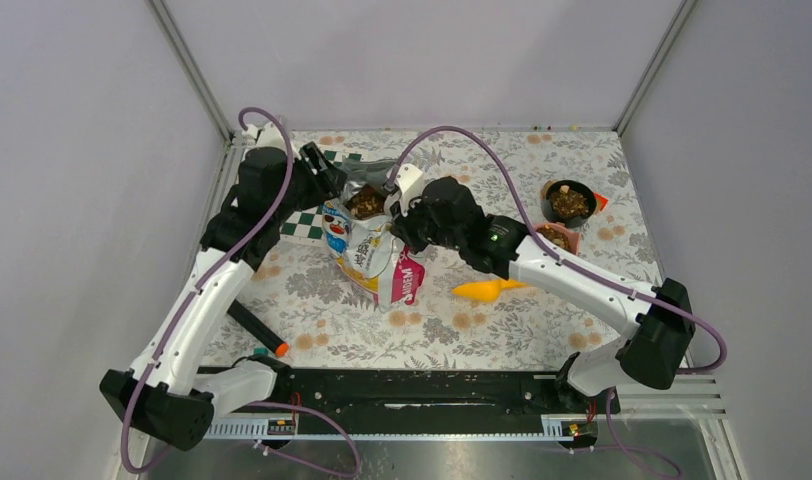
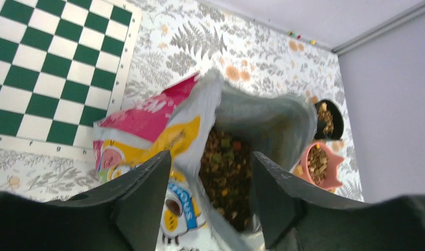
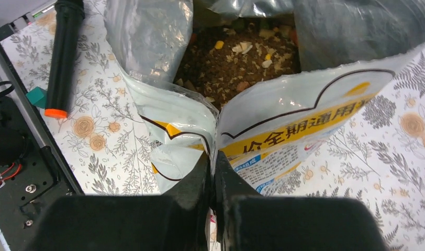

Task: Serve the pet food

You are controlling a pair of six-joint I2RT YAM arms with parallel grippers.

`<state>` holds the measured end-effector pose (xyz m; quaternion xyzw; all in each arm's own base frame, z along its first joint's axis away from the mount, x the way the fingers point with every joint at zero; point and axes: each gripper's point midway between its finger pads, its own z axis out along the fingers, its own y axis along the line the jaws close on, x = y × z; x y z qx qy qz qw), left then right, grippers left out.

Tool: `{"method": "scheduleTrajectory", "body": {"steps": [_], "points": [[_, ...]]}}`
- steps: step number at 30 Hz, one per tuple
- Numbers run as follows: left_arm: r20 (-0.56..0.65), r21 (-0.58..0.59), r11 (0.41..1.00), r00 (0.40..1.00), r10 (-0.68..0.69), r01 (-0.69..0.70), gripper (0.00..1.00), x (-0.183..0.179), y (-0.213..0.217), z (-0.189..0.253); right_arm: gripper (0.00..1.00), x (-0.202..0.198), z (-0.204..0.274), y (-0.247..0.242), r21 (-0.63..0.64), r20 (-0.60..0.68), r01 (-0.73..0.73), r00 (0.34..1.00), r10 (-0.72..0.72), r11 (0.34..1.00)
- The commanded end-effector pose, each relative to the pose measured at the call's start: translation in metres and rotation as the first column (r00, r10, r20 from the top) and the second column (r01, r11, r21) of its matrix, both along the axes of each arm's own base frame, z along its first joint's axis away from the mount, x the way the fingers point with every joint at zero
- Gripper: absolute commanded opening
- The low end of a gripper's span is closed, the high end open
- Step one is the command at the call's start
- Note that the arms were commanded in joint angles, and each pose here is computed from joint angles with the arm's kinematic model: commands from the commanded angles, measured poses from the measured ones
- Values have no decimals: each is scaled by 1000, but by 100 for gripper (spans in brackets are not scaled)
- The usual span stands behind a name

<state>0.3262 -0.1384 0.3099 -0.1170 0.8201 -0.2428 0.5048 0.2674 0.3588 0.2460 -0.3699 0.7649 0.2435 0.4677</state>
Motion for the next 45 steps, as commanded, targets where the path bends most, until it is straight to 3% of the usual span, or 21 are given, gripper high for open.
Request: {"method": "scheduleTrajectory", "body": {"steps": [1, 5, 11, 15, 26, 29, 35, 36, 38, 39, 45], "points": [[142, 14, 1000, 990, -10, 9, 63, 36, 2, 46, 0, -16, 26, 21, 88, 71, -153, 987, 147, 984], [83, 77, 992, 991, -102, 95, 67, 55, -11, 33, 0, -26, 35, 11, 72, 138, -211, 970, 199, 975], [-15, 153, 966, 977, -211, 210, 63, 63, -23, 11, 0, -26, 43, 2, 32, 191, -218, 959, 208, 975], [-13, 150, 960, 972, -236, 235, 65, 58, -24, 10, 0, -24, 39, 2, 25, 180, -204, 964, 197, 979], [5, 144, 950, 959, -282, 278, 81, 35, -18, 7, 0, -21, 37, 1, 29, 167, -180, 971, 173, 983], [-14, 156, 945, 957, -289, 288, 80, 33, -17, -1, 0, -20, 38, 1, 30, 169, -180, 970, 172, 983], [-96, 180, 958, 973, -209, 223, 49, 52, -8, -14, 0, -20, 43, -2, 6, 209, -192, 960, 187, 981], [-96, 177, 962, 977, -192, 207, 38, 56, -7, -11, 0, -19, 45, -4, -7, 218, -193, 957, 190, 981], [-76, 167, 973, 986, -151, 162, 6, 66, -3, 1, 0, -13, 56, -10, -28, 257, -165, 952, 167, 986], [-57, 160, 978, 990, -127, 134, 0, 70, -1, 11, 0, -9, 62, -15, -40, 279, -148, 948, 153, 988], [124, 93, 996, 992, -6, -6, 0, 70, 15, 95, 0, 22, 129, -64, 1, 408, -25, 913, 23, 1000]]}}
